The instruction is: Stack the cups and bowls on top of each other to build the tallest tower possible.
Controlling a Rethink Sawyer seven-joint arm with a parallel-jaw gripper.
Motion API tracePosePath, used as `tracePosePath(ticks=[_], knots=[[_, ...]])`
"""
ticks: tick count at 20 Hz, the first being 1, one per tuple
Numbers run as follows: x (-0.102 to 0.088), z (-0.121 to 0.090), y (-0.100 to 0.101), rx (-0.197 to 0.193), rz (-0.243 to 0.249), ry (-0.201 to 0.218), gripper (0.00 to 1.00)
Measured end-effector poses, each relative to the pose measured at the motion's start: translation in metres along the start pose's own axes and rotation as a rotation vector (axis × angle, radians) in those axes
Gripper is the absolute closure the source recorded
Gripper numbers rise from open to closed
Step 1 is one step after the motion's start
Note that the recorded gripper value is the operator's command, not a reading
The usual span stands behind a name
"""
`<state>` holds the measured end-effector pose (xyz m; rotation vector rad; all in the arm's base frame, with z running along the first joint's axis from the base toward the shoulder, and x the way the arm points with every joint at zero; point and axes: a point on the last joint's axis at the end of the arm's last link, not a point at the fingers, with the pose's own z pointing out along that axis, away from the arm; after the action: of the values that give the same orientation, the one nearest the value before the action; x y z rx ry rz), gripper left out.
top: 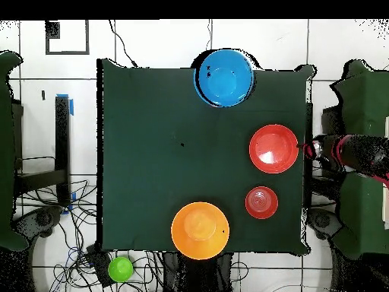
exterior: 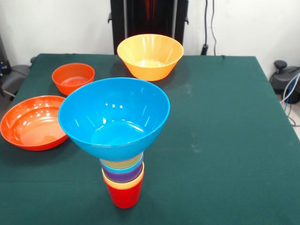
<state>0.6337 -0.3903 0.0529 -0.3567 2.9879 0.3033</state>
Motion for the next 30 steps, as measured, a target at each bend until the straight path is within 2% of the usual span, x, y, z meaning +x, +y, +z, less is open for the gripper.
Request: tracePosePath(ticks=[6,22,30], knots=[[0.004,0.004,-0.001,-0.009,0.006,0.0,0.0],[0.018,0.036,0.008,-0.067,0.018,0.01,0.0],[0.023,0.063,0.017,-0.106,0.027,0.002,0.0]])
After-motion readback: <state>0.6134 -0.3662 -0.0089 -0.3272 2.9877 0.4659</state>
